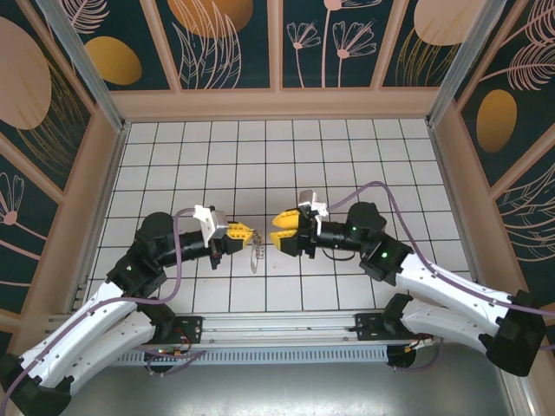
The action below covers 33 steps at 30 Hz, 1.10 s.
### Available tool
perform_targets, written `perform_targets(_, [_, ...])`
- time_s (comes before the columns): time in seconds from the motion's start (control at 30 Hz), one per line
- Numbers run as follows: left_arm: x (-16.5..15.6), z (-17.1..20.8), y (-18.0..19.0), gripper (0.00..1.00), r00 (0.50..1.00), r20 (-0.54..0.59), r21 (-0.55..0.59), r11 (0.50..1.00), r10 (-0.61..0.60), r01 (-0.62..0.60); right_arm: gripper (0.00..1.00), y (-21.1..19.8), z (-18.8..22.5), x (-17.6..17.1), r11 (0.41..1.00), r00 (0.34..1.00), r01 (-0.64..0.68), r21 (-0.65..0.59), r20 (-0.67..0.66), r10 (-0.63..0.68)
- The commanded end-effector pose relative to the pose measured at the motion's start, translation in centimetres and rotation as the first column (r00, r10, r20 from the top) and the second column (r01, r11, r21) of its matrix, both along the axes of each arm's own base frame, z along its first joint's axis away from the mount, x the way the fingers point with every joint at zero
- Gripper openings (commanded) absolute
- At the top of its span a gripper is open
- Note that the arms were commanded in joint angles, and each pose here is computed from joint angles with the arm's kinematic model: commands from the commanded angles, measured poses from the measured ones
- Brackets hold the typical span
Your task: Put the keys on the keyring
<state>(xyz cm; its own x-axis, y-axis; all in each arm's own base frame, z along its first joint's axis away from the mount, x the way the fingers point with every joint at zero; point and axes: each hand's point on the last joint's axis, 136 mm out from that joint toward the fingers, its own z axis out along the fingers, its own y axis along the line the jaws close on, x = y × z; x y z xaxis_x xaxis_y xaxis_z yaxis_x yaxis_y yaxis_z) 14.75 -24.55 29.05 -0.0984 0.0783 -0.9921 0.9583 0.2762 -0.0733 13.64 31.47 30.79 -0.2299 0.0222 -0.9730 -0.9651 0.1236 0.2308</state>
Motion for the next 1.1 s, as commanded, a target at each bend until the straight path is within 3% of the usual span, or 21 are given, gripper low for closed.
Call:
perform_targets(0.0, [-1.2, 3.5, -0.2, 0.00, 0.993, 0.100, -0.079, 0.994, -0.062, 0.070, 0.43, -0.3, 1.3, -0.7, 1.000, 0.984, -0.020, -0.008, 0.179, 0.021])
perform_targets(0.4, [-3.0, 4.0, -0.8, 0.00, 0.979, 0.099, -0.088, 0.978, -0.180, 0.189, 0.40, -0.3, 2.4, -3.6, 0.984, 0.907, -0.174, -0.036, 0.384, 0.174])
perform_targets(1.07, [-3.0, 3.6, -0.9, 0.00, 0.978, 0.093, -0.084, 0.977, -0.187, 0.194, 0.19, 2.0, 2.2, -3.2, 0.965, 0.908, -0.261, 0.013, 0.342, 0.241])
